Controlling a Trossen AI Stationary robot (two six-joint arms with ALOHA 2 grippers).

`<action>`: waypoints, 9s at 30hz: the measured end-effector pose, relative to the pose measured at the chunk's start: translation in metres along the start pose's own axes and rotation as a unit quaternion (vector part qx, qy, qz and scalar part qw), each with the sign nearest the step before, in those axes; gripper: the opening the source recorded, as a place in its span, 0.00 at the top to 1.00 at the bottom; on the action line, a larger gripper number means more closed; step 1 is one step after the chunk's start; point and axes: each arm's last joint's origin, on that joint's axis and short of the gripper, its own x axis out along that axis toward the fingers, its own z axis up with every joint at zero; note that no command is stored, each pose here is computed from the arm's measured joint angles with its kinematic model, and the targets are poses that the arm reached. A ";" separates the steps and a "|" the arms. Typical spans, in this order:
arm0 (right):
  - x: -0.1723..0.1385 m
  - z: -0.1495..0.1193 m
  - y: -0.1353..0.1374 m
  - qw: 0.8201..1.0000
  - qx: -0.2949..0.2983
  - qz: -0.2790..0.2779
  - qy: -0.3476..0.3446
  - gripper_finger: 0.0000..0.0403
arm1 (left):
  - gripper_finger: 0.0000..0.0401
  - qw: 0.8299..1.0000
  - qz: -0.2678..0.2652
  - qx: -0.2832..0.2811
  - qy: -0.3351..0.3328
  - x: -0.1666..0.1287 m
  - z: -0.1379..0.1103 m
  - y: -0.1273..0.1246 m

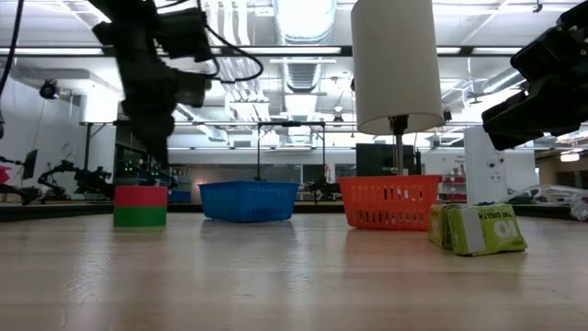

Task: Pick and place Stapler, Stapler remover, tape
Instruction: Put the orange tape into the blue basket, then put the green tape into the blue basket

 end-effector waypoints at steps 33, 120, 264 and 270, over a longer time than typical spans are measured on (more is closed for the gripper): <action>0.000 0.000 0.000 1.000 0.000 0.000 0.000 0.98 | 0.94 0.999 -0.015 0.031 -0.001 0.036 -0.027 -0.012; 0.000 0.000 0.000 1.000 0.000 0.000 0.000 0.98 | 0.90 0.994 0.017 0.105 -0.002 0.036 -0.027 -0.019; 0.000 0.000 0.000 1.000 0.000 0.000 0.000 0.98 | 0.62 0.992 -0.036 0.119 0.032 0.059 -0.032 -0.047; 0.000 0.000 0.000 1.000 0.000 0.000 0.000 0.98 | 0.63 0.991 -0.027 0.123 0.043 0.067 -0.029 -0.048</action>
